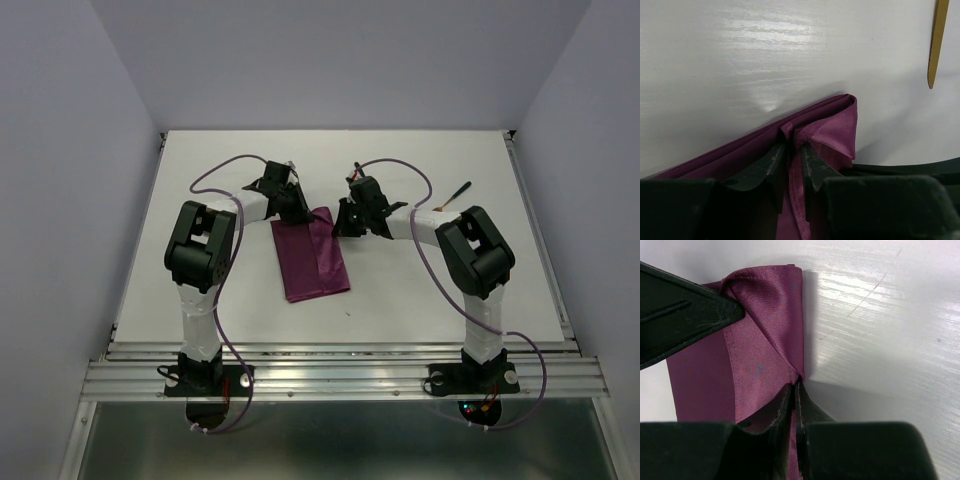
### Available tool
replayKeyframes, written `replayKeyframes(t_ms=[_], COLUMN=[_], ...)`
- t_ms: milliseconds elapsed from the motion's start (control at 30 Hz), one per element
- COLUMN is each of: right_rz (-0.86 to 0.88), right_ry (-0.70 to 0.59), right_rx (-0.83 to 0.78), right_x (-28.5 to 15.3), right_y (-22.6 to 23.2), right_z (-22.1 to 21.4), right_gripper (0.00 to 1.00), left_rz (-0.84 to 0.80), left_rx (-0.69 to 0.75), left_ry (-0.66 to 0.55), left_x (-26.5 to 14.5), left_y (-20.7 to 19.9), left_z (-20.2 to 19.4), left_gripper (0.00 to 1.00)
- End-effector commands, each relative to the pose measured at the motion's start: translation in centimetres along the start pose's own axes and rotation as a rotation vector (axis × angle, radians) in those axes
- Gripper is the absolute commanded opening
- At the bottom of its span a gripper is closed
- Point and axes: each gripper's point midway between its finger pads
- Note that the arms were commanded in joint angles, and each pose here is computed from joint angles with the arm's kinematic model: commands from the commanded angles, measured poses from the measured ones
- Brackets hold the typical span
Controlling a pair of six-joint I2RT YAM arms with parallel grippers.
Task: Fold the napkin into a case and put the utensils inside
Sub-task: Smooth out the 2/3-rectangle-folded napkin at the center of the board.
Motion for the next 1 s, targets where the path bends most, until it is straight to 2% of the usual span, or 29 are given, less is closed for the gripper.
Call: replayKeyframes(t_ms=[0, 133, 200, 267, 467, 600, 967], right_rz=[0.049, 0.05, 0.048, 0.045, 0.057, 0.065, 0.076], right_ry=[-0.061, -0.068, -0.071, -0.076, -0.078, -0.07, -0.034], right_rx=[-0.007, -0.008, -0.01, -0.009, 0.002, 0.013, 0.042], right_x=[-0.4, -0.8, -1.0, -1.1, -1.1, -0.9, 0.0], right_y=[1.5, 1.7, 1.7, 1.6, 2.0, 2.1, 1.6], right_z=[1.9, 2.1, 2.1, 2.2, 2.5, 2.3, 1.3], right_gripper=[0.11, 0.16, 0.25, 0.28, 0.42, 0.48, 0.49], left_rz=[-0.012, -0.016, -0.019, -0.024, -0.045, -0.058, -0.074], left_rx=[0.008, 0.011, 0.015, 0.018, 0.029, 0.037, 0.047], left_ry=[-0.019, -0.015, -0.016, -0.019, -0.019, -0.023, -0.017], left_x=[0.1, 0.1, 0.0, -0.3, -1.0, -1.8, -3.1], left_y=[-1.0, -1.1, -1.2, -1.4, -2.0, -2.4, -2.2], left_z=[0.8, 0.7, 0.7, 0.8, 0.9, 0.9, 1.0], left_gripper=[0.25, 0.13, 0.05, 0.0, 0.0, 0.0, 0.0])
Point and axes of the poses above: each gripper's point midway between its finger pads, its own x axis out along the fingers, its own y axis along the line the jaws close on, z = x × y, and after that the axes turned 9 degrees about -x, right-handed
